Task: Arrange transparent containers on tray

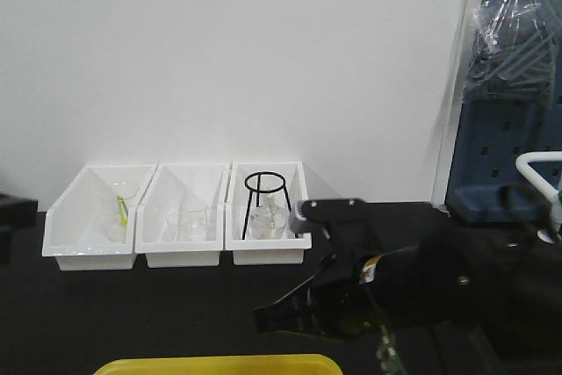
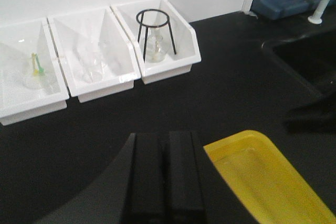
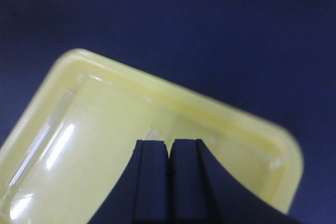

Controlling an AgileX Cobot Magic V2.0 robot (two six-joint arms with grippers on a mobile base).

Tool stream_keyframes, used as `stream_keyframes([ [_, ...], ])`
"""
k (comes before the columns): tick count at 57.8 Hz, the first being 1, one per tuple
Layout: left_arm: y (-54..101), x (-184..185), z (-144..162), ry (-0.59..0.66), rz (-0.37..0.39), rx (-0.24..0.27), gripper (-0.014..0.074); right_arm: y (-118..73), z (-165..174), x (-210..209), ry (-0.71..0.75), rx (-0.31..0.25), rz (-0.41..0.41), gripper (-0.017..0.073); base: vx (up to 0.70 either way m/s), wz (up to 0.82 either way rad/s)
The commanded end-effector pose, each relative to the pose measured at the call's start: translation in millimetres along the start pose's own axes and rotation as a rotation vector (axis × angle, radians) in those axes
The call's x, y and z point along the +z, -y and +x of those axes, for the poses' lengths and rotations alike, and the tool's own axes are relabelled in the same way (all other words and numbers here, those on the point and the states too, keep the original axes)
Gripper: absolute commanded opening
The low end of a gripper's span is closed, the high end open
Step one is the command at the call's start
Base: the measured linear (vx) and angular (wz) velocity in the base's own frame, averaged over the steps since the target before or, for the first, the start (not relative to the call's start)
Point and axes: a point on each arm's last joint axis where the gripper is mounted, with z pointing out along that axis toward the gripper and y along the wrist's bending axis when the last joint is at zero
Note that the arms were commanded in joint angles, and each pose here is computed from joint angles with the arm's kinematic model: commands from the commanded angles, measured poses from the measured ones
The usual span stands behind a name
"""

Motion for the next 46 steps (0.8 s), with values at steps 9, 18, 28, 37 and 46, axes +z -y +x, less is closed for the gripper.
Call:
stream_keyframes([
  [9, -2.7, -20, 63, 0.12, -0.023, -0.011, -0.0007, -9.5, 9, -117, 0.438, -0.257, 0.03, -0.0013, 0.0, 0.0],
  [18, -3.4, -35, 122, 0.124, -0.022, -0.017, -0.0007, -0.4, 63, -161, 0.656, -0.26, 0.076, -0.0013, 0.0, 0.0],
  [28, -4.0, -47, 155, 0.186, -0.023, -0.011, -0.0007, 11.5, 105, -183, 0.887, -0.242, 0.131, -0.0013, 0.0, 0.0],
  [37, -6.0, -46, 160, 0.232, -0.038, -0.005, -0.0007, 17.3, 116, -185, 0.991, -0.231, 0.167, -0.0013, 0.0, 0.0],
  [46, -6.0, -46, 159, 0.238, -0.037, -0.007, -0.0007, 17.3, 116, -185, 0.99, -0.229, 0.167, -0.0013, 0.0, 0.0],
])
